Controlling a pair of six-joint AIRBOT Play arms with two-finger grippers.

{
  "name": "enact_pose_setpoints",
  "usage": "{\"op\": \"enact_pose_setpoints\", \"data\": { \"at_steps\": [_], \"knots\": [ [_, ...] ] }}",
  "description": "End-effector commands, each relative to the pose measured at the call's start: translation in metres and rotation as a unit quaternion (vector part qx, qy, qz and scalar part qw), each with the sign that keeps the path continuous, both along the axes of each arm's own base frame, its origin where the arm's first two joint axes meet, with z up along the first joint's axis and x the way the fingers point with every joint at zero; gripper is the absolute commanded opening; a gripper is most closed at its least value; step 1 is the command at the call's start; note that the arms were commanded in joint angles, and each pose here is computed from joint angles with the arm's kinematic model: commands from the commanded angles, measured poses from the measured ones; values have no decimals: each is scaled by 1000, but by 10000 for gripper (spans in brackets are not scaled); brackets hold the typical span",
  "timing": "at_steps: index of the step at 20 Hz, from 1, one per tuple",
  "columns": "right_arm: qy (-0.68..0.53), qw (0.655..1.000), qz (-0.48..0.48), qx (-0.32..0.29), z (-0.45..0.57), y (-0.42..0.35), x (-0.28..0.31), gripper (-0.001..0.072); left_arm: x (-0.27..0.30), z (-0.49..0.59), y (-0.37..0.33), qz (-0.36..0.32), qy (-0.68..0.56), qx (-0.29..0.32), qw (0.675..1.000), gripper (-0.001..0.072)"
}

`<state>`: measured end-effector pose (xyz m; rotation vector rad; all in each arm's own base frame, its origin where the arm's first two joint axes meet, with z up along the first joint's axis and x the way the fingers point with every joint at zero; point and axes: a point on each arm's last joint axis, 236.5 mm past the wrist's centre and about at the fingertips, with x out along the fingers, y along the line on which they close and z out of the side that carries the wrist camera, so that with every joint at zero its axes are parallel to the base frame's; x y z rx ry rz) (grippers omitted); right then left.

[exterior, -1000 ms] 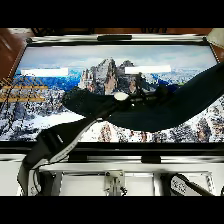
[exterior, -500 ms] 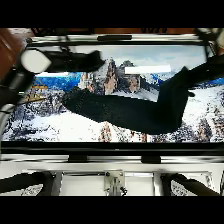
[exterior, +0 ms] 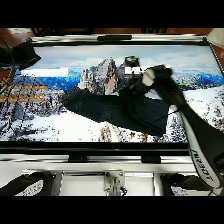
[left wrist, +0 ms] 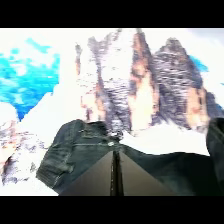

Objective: Fold the shirts.

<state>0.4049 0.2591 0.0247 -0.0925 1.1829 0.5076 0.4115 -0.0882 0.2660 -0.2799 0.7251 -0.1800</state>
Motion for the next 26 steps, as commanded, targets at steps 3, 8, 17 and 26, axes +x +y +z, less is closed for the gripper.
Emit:
{"op": "enact_pose_setpoints", "data": {
  "at_steps": [3, 8, 17, 26],
  "knots": [
    [71, 997, 35, -9, -56, 56, -43, 555, -14, 3, 12, 6, 7, 14, 1000, 47],
    [51, 998, 37, -30, 21, -32, -41, 555, -13, 3, 12, 4, 7, 15, 1000, 47],
    [205, 944, -255, 51, -25, -270, -73, 689, -28, -29, 12, -20, 65, 42, 997, 48],
    [244, 925, -272, 108, -114, -251, -65, 689, -30, -122, -18, -61, 180, 51, 980, 48]
  ]
}}
